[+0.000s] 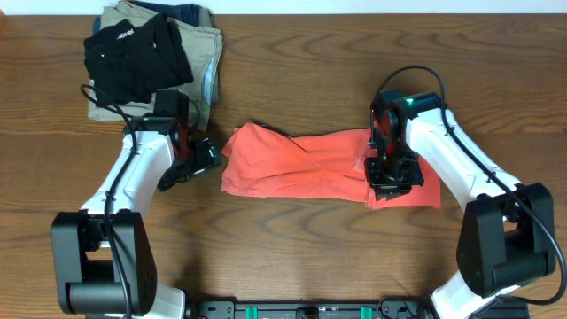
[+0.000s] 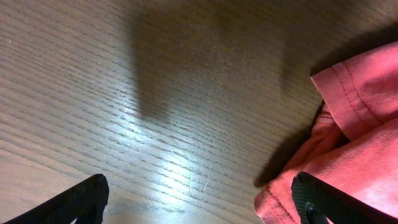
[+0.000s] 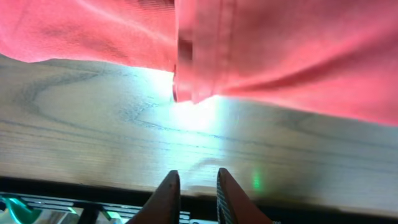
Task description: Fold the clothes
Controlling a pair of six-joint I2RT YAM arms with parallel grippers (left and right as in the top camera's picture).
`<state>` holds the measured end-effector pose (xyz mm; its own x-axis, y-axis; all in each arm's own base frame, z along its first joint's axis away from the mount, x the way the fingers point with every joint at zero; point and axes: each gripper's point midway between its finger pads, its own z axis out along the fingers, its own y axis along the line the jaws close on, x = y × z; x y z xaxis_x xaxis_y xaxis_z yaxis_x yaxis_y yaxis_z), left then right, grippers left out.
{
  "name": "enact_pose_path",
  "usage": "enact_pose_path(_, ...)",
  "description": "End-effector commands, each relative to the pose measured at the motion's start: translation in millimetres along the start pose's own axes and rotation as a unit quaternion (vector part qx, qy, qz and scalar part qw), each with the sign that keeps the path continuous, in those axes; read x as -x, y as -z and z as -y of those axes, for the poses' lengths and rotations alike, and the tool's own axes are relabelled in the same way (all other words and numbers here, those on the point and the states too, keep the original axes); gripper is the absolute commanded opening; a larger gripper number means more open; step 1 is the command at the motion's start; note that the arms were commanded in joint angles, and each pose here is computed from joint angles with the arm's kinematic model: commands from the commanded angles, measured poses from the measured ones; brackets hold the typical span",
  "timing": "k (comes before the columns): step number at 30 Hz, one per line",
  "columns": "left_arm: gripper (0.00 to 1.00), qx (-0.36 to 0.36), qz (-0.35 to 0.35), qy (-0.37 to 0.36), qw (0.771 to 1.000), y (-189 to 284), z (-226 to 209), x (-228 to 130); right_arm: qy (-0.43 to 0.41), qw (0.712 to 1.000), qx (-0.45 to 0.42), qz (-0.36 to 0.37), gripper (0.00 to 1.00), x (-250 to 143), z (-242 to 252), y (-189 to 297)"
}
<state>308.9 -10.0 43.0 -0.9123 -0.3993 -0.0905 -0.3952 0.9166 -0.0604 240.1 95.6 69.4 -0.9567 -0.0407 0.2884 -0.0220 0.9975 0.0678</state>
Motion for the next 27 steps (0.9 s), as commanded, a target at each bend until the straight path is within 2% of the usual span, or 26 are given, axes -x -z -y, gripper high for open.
enact_pose_path(1,0.95,0.005,-0.009,0.003,1.0,-4.6,-2.6,-4.4,-0.015,1.0,0.002,0.01,0.22,-1.4,-2.8,5.6)
enact_pose_path(4,0.95,0.005,-0.009,0.002,1.0,-4.6,-2.6,-4.5,-0.017,1.0,0.0,0.026,0.29,1.4,-0.4,13.9)
enact_pose_path(6,0.95,0.005,-0.009,0.002,1.0,-4.6,-2.6,-4.5,-0.024,0.999,-0.004,0.048,0.41,7.7,6.3,22.7)
enact_pose_path(8,0.96,0.005,-0.009,0.002,1.0,-4.6,-2.6,-4.4,-0.035,0.997,0.002,0.073,0.99,16.3,12.1,30.8)
enact_pose_path(12,0.96,-0.008,-0.006,-0.018,1.0,-4.6,2.4,-2.5,-0.105,0.986,-0.001,0.126,0.99,38.9,44.8,43.3)
enact_pose_path(15,0.96,-0.08,-0.015,-0.088,0.993,-2.3,27.5,-5.7,-0.165,0.972,0.003,0.165,0.99,58.5,80.4,51.5)
enact_pose_path(18,0.96,-0.109,-0.009,-0.109,0.988,-0.4,38.3,-3.4,-0.228,0.955,0.025,0.189,0.99,68.3,113.2,57.6)
enact_pose_path(22,0.96,-0.123,0.022,-0.115,0.985,1.1,46.0,10.8,-0.284,0.939,0.032,0.19,0.99,63.2,148.6,58.5)
enact_pose_path(27,0.96,-0.217,0.042,-0.17,0.96,9.3,81.3,16.9,-0.32,0.928,0.036,0.189,0.99,57.1,172.3,58.3)
